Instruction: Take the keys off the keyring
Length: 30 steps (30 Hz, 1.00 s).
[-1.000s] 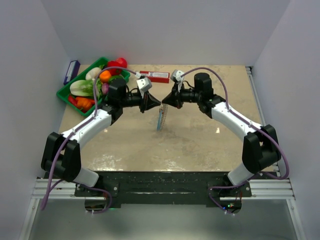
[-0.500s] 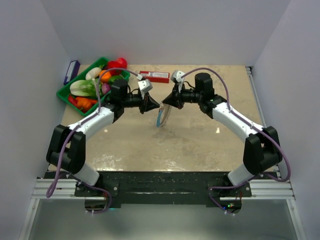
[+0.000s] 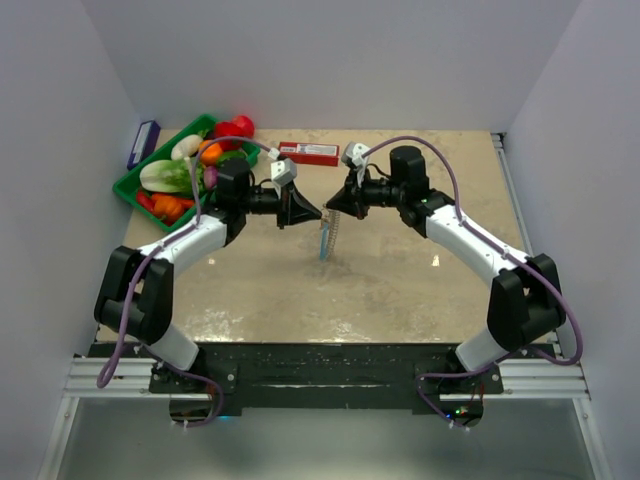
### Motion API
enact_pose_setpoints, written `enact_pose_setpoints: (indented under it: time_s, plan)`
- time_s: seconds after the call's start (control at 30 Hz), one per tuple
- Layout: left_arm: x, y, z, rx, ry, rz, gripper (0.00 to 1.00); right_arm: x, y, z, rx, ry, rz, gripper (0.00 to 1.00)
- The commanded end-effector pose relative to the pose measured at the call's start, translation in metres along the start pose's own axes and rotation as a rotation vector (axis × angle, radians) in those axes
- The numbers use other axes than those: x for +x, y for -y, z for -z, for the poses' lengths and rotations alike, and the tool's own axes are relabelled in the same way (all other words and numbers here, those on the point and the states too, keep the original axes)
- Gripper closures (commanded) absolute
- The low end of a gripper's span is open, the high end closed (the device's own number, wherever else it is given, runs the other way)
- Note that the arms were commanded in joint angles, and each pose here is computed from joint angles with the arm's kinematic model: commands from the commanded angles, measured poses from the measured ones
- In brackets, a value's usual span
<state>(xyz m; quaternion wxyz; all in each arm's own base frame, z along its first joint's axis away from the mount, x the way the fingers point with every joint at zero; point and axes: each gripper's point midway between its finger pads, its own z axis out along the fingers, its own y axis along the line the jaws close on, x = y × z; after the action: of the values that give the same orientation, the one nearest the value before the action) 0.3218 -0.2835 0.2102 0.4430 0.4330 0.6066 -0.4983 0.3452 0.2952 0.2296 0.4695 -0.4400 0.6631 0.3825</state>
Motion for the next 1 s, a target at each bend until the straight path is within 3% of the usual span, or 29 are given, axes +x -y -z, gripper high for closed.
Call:
enact_pose_setpoints:
  time_s: [0.0,0.4,0.97]
  plan:
    - [-0.004,0.006,-0.001,0.058,0.021,-0.014,0.93,-0.039,-0.010,0.014,-0.016,0.083,0.096,1.00]
    - [0.001,-0.003,-0.003,0.020,0.017,-0.004,0.93,-0.045,-0.016,0.017,-0.031,0.092,0.103,1.00]
    - [-0.006,0.016,-0.002,0.118,0.049,0.004,0.96,-0.041,-0.016,0.018,-0.029,0.086,0.110,1.00]
